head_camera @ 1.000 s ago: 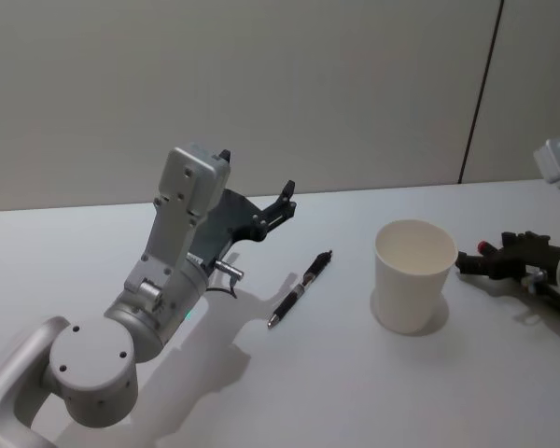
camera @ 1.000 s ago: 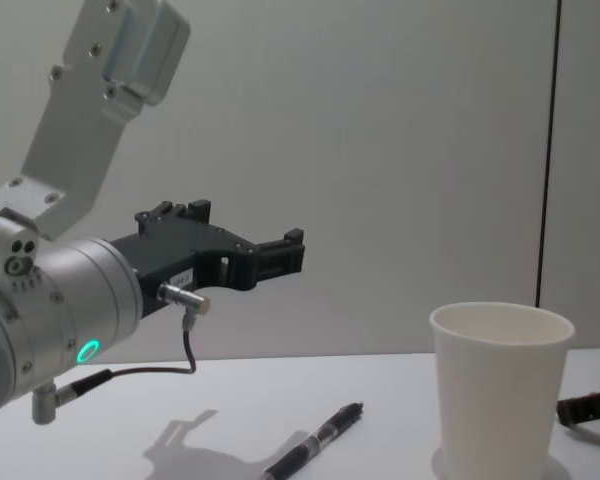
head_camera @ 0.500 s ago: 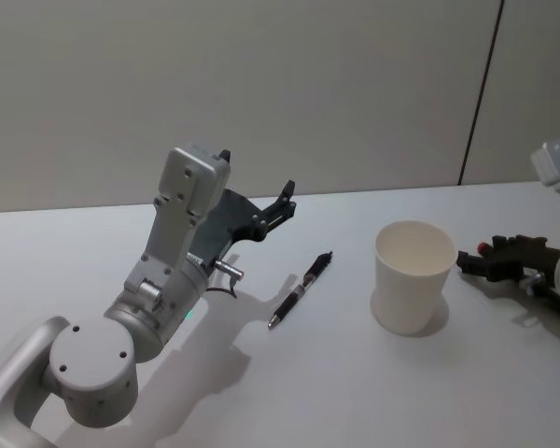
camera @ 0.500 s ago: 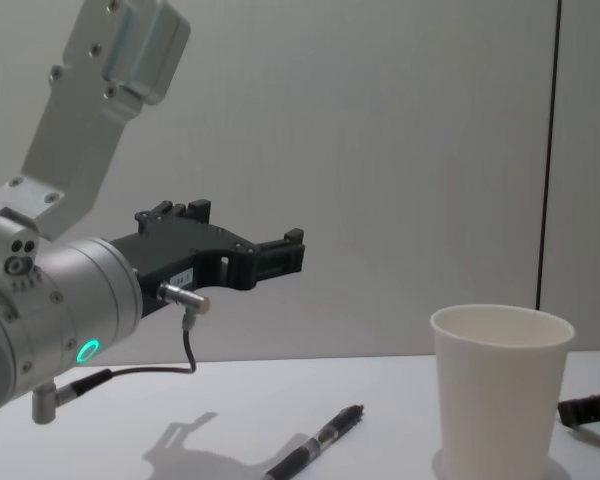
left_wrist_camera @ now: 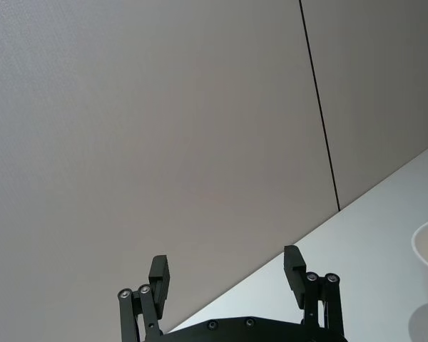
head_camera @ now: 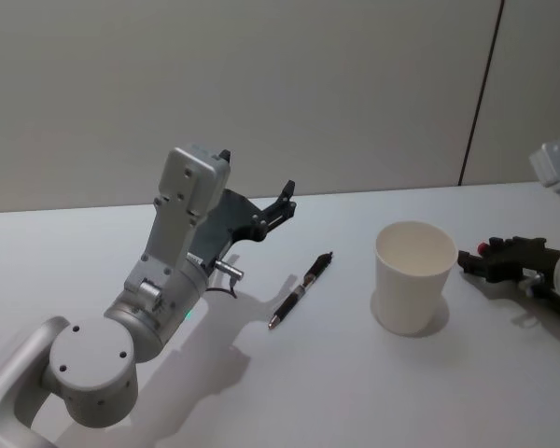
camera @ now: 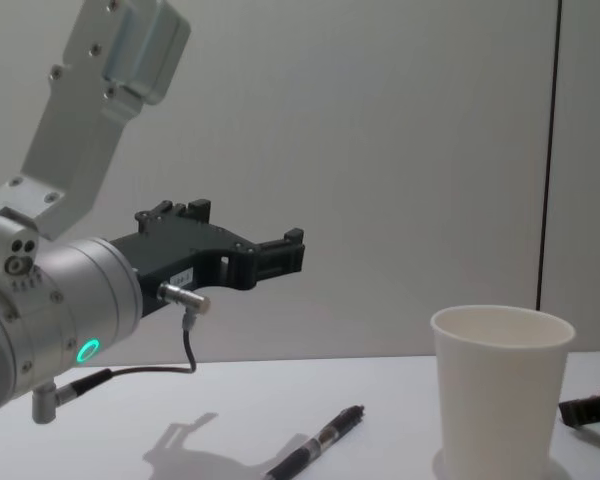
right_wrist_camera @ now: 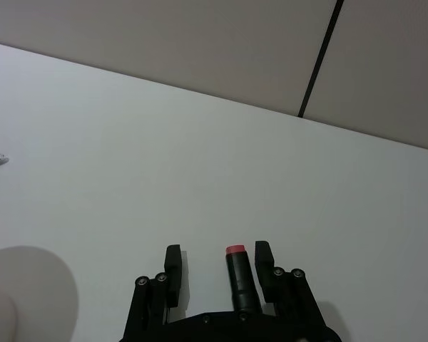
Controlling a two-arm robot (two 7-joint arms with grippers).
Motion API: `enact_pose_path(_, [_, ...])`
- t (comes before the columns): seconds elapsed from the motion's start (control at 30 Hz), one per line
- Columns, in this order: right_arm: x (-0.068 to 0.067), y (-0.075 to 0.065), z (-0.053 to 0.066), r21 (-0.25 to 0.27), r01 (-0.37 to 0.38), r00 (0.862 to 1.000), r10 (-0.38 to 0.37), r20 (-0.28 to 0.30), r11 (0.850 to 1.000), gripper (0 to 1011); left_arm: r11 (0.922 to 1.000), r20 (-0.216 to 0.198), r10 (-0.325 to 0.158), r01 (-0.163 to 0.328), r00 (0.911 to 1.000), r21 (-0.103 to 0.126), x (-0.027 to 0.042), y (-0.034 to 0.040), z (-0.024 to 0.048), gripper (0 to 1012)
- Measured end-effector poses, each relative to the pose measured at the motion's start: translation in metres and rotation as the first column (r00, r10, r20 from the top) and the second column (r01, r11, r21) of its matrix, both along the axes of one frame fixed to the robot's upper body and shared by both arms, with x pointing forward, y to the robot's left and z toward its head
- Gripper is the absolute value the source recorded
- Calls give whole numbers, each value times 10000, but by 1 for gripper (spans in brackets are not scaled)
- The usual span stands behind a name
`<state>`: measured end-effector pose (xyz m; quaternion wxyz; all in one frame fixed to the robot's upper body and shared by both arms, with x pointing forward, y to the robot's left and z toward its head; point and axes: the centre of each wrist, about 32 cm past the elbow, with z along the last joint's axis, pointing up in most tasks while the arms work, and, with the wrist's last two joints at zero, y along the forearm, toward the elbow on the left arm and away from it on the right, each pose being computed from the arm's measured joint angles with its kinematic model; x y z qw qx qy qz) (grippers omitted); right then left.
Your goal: Place the pen into the pen holder.
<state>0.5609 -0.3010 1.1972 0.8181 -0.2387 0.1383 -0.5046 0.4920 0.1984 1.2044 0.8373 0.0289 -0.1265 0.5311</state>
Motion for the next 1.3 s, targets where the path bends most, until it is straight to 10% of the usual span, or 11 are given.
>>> enact_pose_path(1.3, [0, -2, -8, -21, 9, 10000, -9, -22, 10000, 379, 10000, -1, -1, 1, 10000, 0, 0, 0, 0, 1001])
